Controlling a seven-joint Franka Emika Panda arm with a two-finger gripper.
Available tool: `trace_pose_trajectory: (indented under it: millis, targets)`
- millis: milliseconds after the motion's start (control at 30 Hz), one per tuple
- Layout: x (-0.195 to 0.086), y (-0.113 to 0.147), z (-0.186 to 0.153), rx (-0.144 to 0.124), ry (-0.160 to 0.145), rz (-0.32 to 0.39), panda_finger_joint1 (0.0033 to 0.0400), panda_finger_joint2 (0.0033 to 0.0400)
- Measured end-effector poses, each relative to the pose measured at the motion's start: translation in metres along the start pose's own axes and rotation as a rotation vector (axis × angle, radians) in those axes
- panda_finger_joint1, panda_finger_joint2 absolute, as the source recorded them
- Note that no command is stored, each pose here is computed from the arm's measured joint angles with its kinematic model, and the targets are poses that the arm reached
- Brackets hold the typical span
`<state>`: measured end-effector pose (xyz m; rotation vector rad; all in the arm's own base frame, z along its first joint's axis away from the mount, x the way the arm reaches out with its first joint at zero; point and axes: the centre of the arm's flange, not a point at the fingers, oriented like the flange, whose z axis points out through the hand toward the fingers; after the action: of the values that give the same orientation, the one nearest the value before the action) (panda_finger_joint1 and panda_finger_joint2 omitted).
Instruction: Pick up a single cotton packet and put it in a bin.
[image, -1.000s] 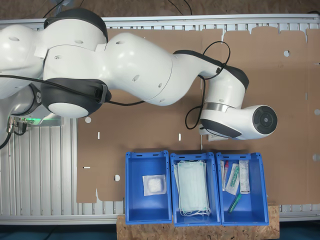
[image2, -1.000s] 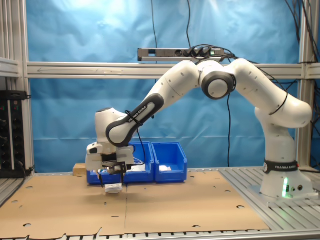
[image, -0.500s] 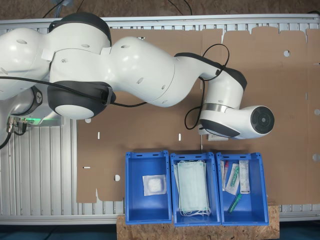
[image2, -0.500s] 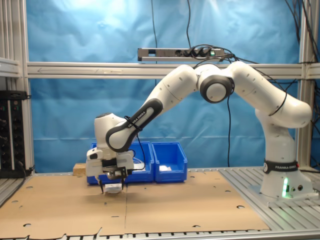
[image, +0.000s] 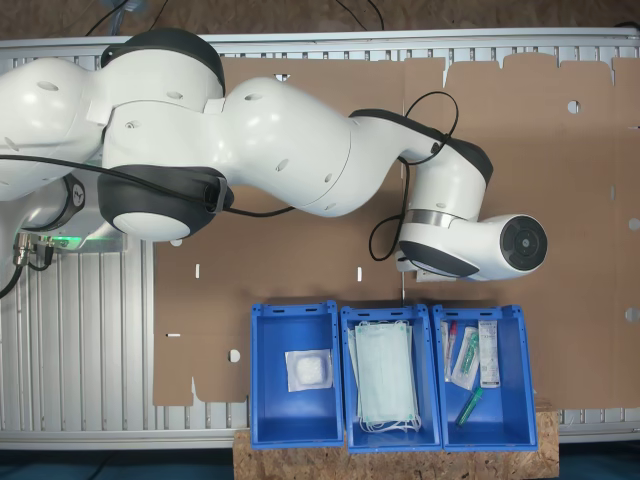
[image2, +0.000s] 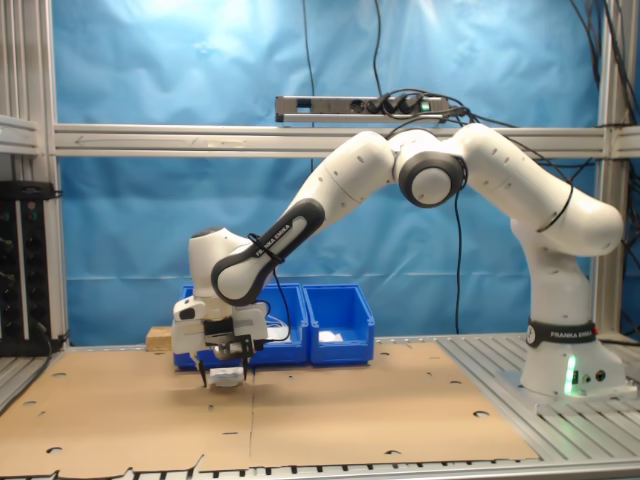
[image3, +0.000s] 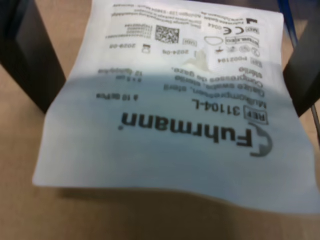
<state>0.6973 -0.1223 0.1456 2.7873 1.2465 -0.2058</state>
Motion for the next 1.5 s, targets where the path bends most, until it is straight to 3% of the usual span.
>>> trace_pose_trajectory:
  millis: [1500]
  targets:
    - [-0.0040, 0.0035, 0.0006, -0.001, 0.000, 0.007, 0.0400, 0.0400]
